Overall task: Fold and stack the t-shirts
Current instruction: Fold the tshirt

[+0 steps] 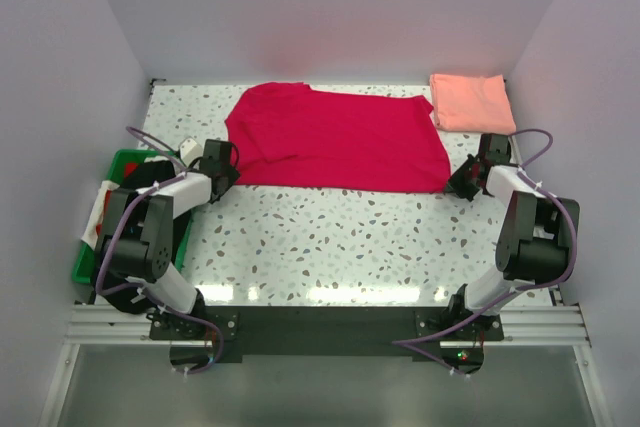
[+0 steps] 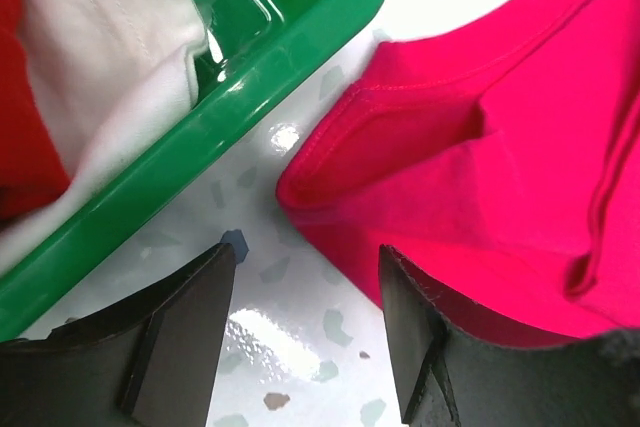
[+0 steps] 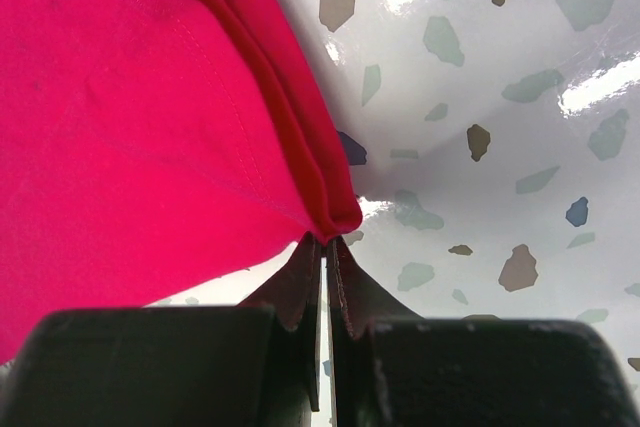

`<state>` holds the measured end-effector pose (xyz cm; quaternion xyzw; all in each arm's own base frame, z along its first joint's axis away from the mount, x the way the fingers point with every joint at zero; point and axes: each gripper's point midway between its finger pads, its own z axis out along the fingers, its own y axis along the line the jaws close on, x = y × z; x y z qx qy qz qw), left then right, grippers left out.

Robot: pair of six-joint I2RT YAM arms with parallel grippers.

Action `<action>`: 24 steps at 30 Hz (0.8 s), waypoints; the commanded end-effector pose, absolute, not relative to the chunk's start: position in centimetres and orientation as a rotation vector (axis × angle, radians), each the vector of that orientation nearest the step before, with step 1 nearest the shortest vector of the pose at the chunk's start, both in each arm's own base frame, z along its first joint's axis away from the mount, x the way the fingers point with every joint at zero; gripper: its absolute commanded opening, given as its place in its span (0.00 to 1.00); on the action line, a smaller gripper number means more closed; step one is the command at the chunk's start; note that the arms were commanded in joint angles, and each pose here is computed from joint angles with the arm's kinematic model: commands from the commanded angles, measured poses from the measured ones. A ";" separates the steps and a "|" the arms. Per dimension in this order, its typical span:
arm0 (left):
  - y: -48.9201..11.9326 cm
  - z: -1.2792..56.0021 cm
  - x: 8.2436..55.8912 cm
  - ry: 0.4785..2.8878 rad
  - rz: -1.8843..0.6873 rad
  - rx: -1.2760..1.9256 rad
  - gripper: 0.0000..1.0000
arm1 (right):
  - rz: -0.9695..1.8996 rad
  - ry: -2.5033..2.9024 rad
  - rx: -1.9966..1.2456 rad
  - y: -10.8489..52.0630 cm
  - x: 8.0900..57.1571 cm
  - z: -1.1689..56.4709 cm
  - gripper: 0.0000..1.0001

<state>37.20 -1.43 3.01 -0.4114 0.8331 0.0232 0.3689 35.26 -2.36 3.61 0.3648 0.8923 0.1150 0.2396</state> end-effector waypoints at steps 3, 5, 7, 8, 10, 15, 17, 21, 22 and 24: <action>-0.5 4.0 39.8 2.073 0.095 -1.086 0.61 | 0.346 2.409 0.964 -2.4 36.2 4.8 0.00; 0.1 3.4 39.6 2.080 0.153 -1.105 0.60 | 0.349 2.408 0.961 -2.3 36.3 4.9 0.00; 0.4 3.1 39.4 2.088 0.190 -1.122 0.55 | 0.342 2.407 0.963 -2.5 36.2 4.9 0.00; 0.6 3.0 39.3 2.084 0.209 -1.128 0.53 | 0.338 2.403 0.960 -2.5 36.2 5.1 0.00; 0.6 2.8 39.4 2.090 0.220 -1.127 0.48 | 0.336 2.402 0.958 -2.6 36.2 5.1 0.00; 0.2 2.2 39.4 2.134 0.217 -1.116 0.23 | 0.332 2.399 0.956 -2.7 36.1 5.6 0.00; 0.2 2.3 39.2 2.140 0.216 -1.113 0.17 | 0.327 2.397 0.957 -2.8 36.0 5.8 0.00; 0.4 3.4 38.2 2.139 0.220 -1.108 0.00 | 0.325 2.383 0.970 -3.3 35.4 6.5 0.00; 0.4 4.3 38.0 2.124 0.207 -1.108 0.00 | 0.353 2.389 0.971 -3.0 35.1 6.5 0.00; 0.8 4.6 36.9 2.131 0.221 -1.107 0.00 | 0.371 2.388 0.989 -3.2 34.5 6.5 0.00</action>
